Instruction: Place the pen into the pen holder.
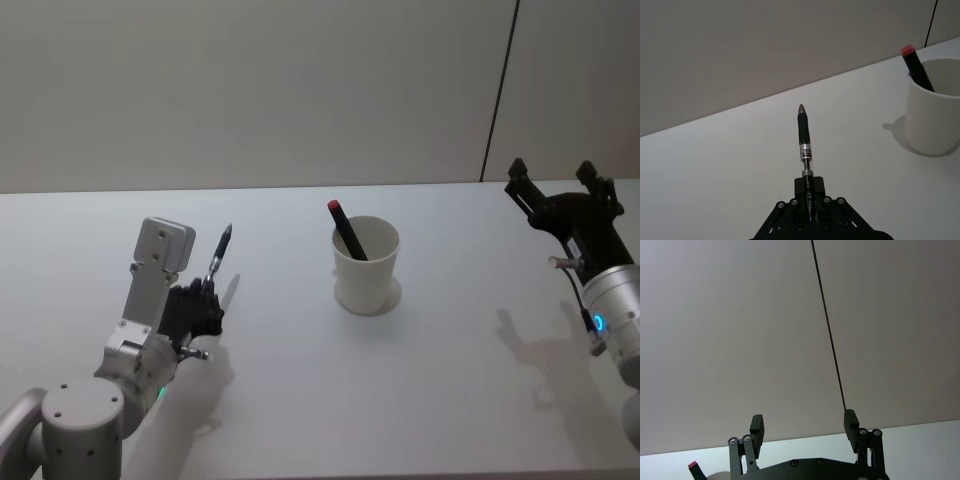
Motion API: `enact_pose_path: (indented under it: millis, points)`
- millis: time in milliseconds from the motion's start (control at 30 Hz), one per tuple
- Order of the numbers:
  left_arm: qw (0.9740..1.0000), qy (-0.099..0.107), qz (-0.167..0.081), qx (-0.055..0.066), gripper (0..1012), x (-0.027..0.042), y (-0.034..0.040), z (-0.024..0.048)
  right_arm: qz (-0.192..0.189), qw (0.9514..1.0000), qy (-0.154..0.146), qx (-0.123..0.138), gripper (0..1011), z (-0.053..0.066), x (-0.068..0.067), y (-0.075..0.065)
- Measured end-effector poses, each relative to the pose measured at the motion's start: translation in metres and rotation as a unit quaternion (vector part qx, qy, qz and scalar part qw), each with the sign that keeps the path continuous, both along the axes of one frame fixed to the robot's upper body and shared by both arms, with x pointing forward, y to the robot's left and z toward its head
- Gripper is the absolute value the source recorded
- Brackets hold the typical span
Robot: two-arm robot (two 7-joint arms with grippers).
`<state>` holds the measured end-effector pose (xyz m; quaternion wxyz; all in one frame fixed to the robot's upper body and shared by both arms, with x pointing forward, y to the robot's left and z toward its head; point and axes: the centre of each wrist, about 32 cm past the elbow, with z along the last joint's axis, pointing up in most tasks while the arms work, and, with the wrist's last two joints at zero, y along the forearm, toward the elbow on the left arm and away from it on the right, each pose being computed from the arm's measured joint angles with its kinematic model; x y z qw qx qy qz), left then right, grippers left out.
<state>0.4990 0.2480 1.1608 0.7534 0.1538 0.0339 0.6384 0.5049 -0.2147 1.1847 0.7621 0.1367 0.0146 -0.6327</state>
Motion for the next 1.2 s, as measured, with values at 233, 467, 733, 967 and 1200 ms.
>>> enact_pose_path:
  millis: [233, 467, 733, 967, 1200]
  points:
    - [0.9984, -0.057, -0.007, 0.004, 119, -0.0045, -0.0006, 0.0043, 0.000, 1.0000, 0.000, 0.000, 1001, 0.000, 0.000, 0.000]
    - [0.9935, -0.112, -0.023, 0.003, 119, -0.0066, 0.0001, 0.0047, 0.000, 1.0000, 0.000, 0.000, 1001, 0.000, 0.000, 0.000]
    - [0.9838, -0.169, -0.059, -0.006, 119, -0.0056, 0.0025, 0.0019, 0.000, 1.0000, 0.000, 0.000, 1001, 0.000, 0.000, 0.000]
    - [0.9712, -0.214, -0.103, -0.021, 119, -0.0013, 0.0056, -0.0019, 0.000, 1.0000, 0.000, 0.000, 1001, 0.000, 0.000, 0.000]
    - [0.9541, -0.252, -0.156, -0.040, 119, 0.0058, 0.0092, -0.0070, 0.000, 1.0000, 0.000, 0.000, 1001, 0.000, 0.000, 0.000]
